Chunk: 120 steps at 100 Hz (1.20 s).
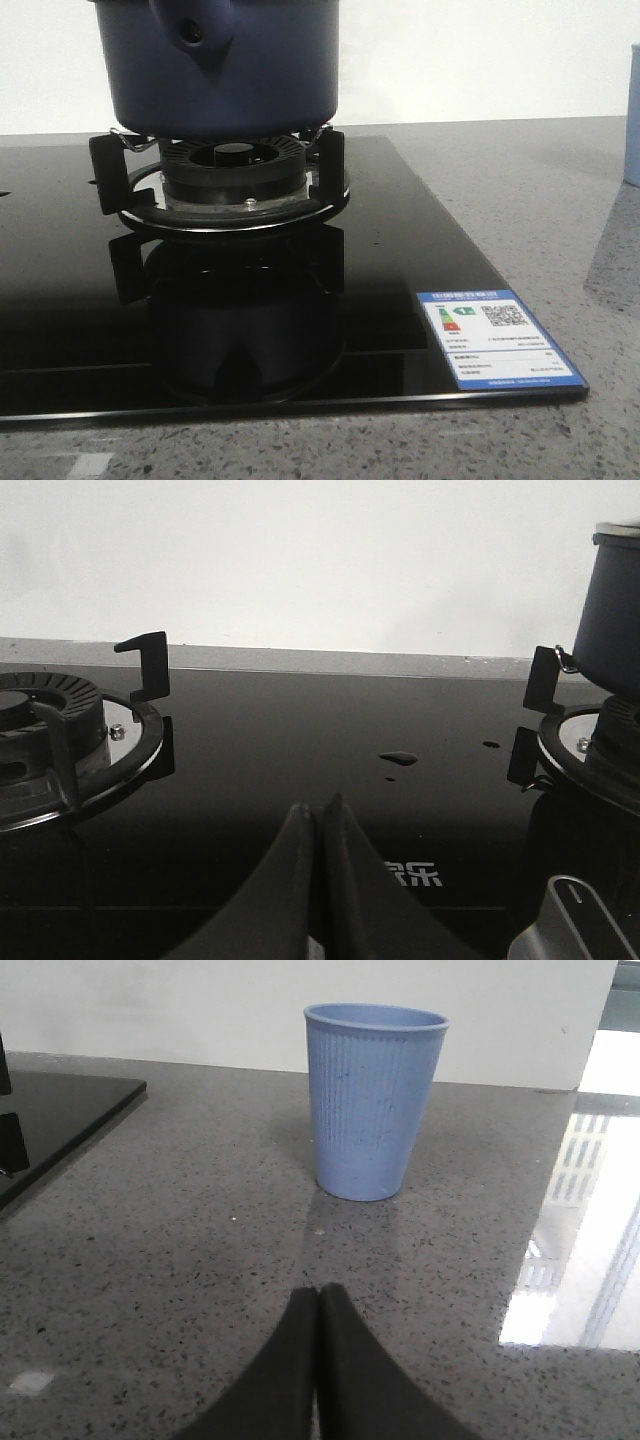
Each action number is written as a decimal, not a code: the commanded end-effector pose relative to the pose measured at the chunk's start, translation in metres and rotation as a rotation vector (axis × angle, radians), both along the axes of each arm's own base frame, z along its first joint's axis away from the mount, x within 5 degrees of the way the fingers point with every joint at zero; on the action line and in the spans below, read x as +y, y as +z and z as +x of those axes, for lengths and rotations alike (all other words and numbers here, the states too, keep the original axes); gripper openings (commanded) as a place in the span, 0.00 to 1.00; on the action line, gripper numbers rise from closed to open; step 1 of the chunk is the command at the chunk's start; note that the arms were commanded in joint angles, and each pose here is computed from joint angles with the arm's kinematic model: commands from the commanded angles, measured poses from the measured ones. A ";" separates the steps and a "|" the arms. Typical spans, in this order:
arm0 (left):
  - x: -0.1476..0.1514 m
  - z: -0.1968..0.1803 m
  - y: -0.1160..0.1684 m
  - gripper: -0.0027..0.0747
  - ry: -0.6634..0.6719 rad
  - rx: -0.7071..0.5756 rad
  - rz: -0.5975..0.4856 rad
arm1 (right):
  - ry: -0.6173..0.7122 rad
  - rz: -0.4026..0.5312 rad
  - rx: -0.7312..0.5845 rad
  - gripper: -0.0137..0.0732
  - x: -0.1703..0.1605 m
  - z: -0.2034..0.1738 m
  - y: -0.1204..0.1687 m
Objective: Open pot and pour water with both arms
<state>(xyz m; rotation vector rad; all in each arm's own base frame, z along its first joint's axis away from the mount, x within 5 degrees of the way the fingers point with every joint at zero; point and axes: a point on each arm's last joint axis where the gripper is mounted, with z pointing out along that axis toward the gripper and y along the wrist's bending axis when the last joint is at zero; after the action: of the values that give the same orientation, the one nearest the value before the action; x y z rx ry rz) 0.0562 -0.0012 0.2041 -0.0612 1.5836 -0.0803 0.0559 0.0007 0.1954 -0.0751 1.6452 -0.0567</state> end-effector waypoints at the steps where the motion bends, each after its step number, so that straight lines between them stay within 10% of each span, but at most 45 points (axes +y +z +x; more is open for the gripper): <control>1: 0.001 -0.002 0.005 0.01 0.009 -0.090 -0.016 | -0.006 -0.008 -0.067 0.09 0.000 0.000 -0.001; 99: 0.001 -0.002 0.005 0.01 0.010 -0.096 -0.016 | -0.006 0.003 -0.087 0.09 0.000 0.000 0.001; 120: 0.002 -0.003 0.010 0.01 0.015 -0.145 -0.060 | -0.002 0.163 -0.103 0.09 0.000 0.000 0.003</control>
<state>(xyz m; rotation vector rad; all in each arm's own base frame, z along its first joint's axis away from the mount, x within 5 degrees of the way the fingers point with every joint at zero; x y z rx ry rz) 0.0562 -0.0010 0.2062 -0.0734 1.5599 -0.0916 0.0559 0.0020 0.1966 -0.0071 1.6328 0.0280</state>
